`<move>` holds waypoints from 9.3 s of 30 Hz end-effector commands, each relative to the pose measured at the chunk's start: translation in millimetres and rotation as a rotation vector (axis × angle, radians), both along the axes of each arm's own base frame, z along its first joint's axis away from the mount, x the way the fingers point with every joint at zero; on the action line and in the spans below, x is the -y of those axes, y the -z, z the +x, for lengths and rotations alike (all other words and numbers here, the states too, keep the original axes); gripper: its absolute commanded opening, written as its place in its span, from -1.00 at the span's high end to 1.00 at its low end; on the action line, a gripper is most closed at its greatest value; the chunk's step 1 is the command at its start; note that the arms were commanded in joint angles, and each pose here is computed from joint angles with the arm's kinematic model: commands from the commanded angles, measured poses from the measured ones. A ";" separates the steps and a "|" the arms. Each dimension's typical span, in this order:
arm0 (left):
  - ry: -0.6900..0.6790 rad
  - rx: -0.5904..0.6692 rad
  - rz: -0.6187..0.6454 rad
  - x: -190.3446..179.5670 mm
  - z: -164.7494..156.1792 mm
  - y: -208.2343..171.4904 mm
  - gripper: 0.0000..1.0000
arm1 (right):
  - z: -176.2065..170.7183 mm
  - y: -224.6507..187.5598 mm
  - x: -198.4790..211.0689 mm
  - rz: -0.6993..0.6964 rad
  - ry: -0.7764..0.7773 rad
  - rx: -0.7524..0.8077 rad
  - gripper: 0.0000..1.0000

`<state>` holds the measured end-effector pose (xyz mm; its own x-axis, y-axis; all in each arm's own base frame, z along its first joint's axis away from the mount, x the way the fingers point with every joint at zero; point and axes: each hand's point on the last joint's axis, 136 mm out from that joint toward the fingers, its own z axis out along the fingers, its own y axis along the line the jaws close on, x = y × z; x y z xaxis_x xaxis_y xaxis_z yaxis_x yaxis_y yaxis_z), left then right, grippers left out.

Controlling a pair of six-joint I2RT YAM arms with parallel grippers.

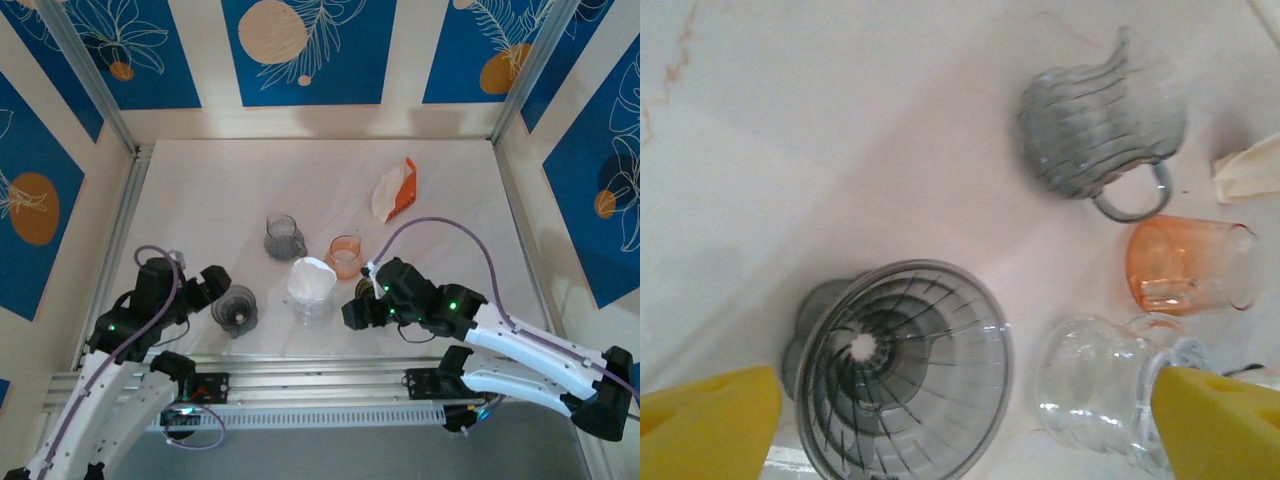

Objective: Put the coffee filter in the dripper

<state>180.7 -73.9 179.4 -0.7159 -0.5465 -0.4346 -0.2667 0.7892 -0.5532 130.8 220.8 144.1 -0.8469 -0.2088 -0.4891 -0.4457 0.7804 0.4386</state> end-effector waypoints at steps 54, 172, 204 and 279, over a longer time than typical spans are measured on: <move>0.091 0.142 0.005 8.8 10.4 -37.6 -1.00 | 31.1 101.1 -67.1 0.080 -0.009 -0.136 0.24; 0.136 0.013 -0.078 24.5 -2.8 36.3 -1.00 | 269.9 53.3 -40.4 -0.081 0.264 -0.201 -0.50; 0.141 0.023 -0.081 24.1 -5.7 38.4 -1.00 | 115.0 75.6 -79.8 -0.107 0.300 -0.292 -0.37; 0.323 0.194 -0.238 71.1 26.4 -40.6 -1.00 | 103.5 -63.5 66.5 0.009 0.436 -0.065 1.00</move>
